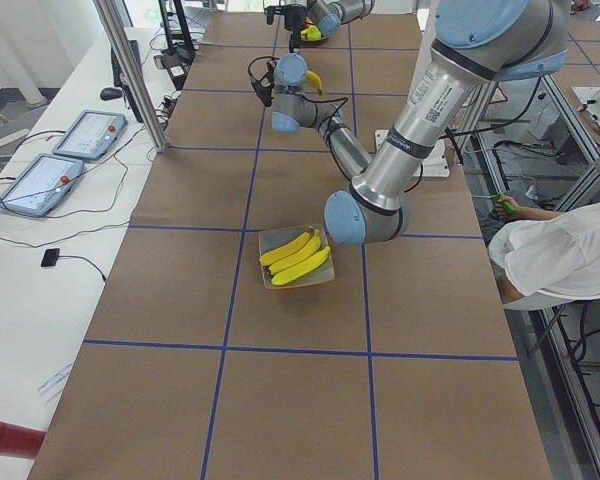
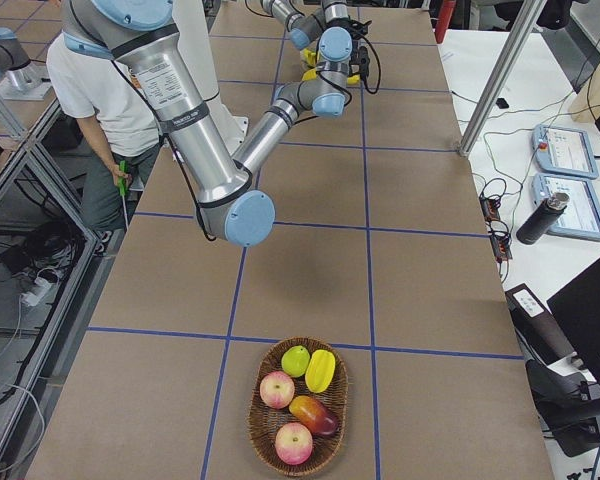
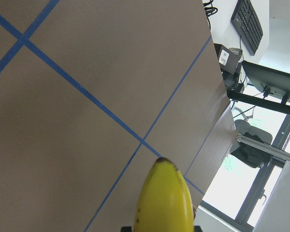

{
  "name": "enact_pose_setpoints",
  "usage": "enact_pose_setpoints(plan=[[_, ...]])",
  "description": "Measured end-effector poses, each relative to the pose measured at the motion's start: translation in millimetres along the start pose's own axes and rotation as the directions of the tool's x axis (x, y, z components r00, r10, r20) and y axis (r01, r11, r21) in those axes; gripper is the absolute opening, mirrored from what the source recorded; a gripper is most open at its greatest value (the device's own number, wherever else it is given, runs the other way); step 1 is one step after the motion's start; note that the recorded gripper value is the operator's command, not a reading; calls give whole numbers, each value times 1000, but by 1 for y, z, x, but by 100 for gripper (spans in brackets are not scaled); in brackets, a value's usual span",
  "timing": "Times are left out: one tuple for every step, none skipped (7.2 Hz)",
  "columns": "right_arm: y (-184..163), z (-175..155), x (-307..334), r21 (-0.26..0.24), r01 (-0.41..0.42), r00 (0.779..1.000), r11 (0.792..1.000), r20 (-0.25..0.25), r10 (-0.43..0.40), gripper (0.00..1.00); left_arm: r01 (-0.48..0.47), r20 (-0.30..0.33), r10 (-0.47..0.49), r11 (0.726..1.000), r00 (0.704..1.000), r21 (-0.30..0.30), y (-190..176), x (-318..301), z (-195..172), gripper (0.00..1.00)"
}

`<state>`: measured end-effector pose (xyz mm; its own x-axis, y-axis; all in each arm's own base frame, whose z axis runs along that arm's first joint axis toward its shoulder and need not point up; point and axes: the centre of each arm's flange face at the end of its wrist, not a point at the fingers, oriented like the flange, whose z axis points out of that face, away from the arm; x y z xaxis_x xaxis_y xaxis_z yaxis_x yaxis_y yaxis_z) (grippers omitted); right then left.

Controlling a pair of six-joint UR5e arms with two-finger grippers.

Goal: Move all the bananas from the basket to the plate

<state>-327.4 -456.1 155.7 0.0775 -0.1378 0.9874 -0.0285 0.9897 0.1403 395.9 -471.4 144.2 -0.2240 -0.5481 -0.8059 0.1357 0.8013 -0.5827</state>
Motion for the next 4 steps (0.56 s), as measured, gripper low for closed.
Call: enact_pose_setpoints(plan=[[-3,-13,25,26,-11,1000,1000,-11,12,100,13,12,-14,998,1000,56,-29,-18,-26,0],[-7,-26,50,56,-29,999,998,-31,30,100,37,30,-41,991,999,131,-60,-32,-52,0],[-10,-38,75,94,-50,997,994,-59,56,100,67,67,-84,971,994,229,-89,-39,-73,0],[-12,-46,95,129,-69,993,989,-85,80,100,70,122,-115,944,986,323,-111,-47,-94,0]])
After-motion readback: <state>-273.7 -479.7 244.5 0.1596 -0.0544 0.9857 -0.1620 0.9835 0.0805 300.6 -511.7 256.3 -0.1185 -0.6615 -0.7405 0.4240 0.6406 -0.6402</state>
